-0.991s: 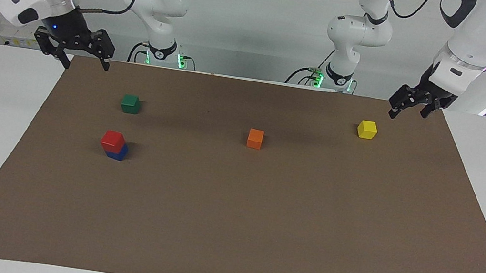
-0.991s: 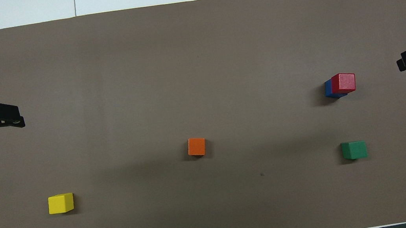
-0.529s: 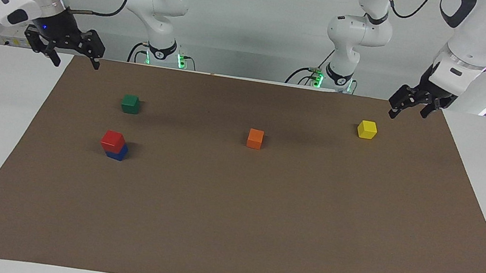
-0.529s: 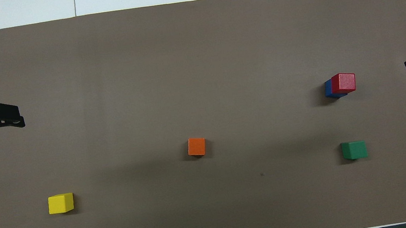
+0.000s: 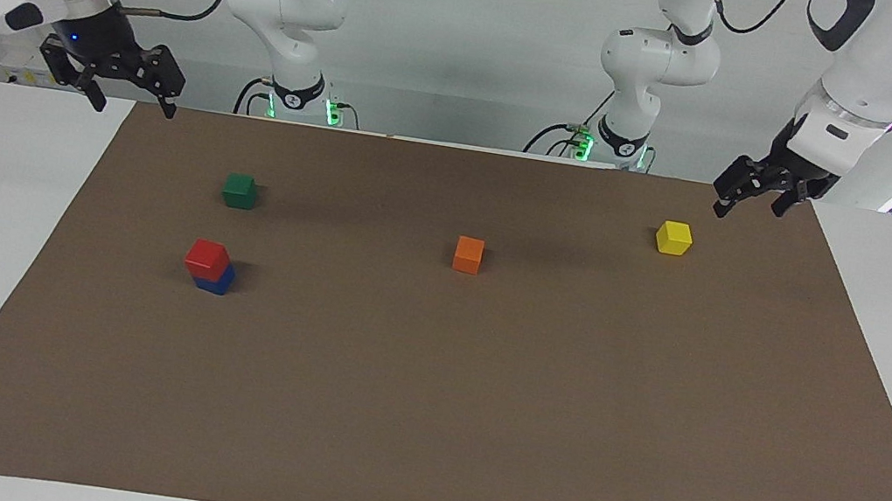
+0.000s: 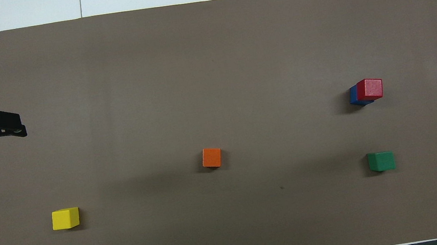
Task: Transfer red block to right arm and stack on blue block
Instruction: 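Open the right gripper and retract it away from the stack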
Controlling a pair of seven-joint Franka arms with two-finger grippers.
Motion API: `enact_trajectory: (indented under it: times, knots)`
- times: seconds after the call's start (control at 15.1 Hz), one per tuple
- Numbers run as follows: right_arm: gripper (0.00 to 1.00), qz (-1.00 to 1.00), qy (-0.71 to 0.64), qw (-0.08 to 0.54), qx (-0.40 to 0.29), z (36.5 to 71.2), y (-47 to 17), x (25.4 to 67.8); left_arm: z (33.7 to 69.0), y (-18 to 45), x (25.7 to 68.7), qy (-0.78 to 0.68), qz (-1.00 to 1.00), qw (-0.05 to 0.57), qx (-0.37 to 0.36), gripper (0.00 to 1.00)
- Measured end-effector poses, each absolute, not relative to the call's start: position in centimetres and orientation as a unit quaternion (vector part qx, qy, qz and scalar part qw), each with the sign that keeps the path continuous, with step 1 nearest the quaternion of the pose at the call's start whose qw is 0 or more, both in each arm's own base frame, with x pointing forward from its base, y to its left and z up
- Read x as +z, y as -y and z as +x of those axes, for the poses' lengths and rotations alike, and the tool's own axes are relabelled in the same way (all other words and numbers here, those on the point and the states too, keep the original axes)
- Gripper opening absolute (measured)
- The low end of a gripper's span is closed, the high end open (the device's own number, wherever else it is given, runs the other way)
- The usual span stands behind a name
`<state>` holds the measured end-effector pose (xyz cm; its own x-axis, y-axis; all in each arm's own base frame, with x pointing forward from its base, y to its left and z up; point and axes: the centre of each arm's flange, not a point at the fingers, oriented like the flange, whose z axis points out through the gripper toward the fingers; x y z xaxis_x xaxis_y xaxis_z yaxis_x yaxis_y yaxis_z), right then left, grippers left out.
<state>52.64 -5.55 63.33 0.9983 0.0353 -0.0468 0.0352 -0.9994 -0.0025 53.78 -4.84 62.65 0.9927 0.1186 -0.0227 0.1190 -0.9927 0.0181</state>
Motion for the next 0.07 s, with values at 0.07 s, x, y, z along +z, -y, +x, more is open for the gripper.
enact_trajectory:
  times: [0.07]
  knots:
    - [1.0,-1.0,0.018,0.001,0.023,52.64,5.55,63.33,53.78,4.84,62.66,-0.06,0.998,0.01,-0.011,1.0]
